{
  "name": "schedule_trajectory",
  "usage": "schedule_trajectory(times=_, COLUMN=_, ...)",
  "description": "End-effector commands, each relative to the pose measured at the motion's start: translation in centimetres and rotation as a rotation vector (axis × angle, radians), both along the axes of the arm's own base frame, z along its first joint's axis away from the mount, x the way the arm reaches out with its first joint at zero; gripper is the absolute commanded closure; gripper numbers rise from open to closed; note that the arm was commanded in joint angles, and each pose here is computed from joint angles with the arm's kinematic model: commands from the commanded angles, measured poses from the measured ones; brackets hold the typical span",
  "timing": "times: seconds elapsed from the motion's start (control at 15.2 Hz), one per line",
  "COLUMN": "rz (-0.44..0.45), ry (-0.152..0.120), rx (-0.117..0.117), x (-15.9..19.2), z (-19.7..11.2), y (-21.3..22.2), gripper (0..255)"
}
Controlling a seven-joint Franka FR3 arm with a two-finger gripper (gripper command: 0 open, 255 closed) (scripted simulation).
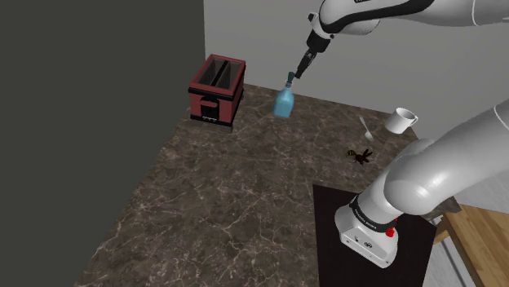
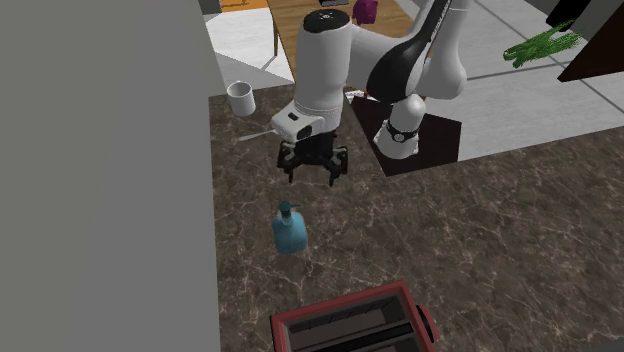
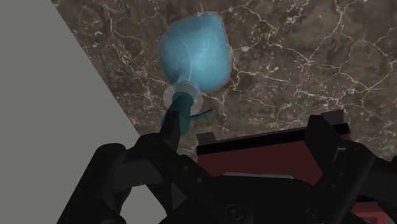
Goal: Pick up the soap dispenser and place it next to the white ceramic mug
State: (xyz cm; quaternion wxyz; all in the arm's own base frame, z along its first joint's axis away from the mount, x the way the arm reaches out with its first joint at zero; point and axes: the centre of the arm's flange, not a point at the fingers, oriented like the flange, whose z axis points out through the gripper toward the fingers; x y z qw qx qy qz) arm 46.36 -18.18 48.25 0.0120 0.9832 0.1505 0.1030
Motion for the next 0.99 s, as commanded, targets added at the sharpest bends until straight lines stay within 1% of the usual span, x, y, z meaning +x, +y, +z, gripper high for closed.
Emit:
schedule_trajectory(times=0.0, rz=0.016, ry=-0.002, rx=0.004, x=1.8, z=-1.4, y=-1.4, gripper=0)
schedule_trajectory(times=0.2, rz=0.036, ry=-0.004, rx=0.013, x=4.3, z=-3.5, y=-3.9, gripper=0)
schedule_trajectory(times=0.26, rz=0.036, ry=-0.004, rx=0.014, x=4.4, z=-3.5, y=-3.9, gripper=0)
schedule_trajectory(times=0.73, rz=0.036, ry=-0.004, rx=0.014, x=5.3, z=-7.4, y=-3.8, gripper=0)
schedule_trajectory(times=0.92, rz=0.036, ry=-0.004, rx=0.014, x=5.3, z=-7.4, y=-3.8, gripper=0)
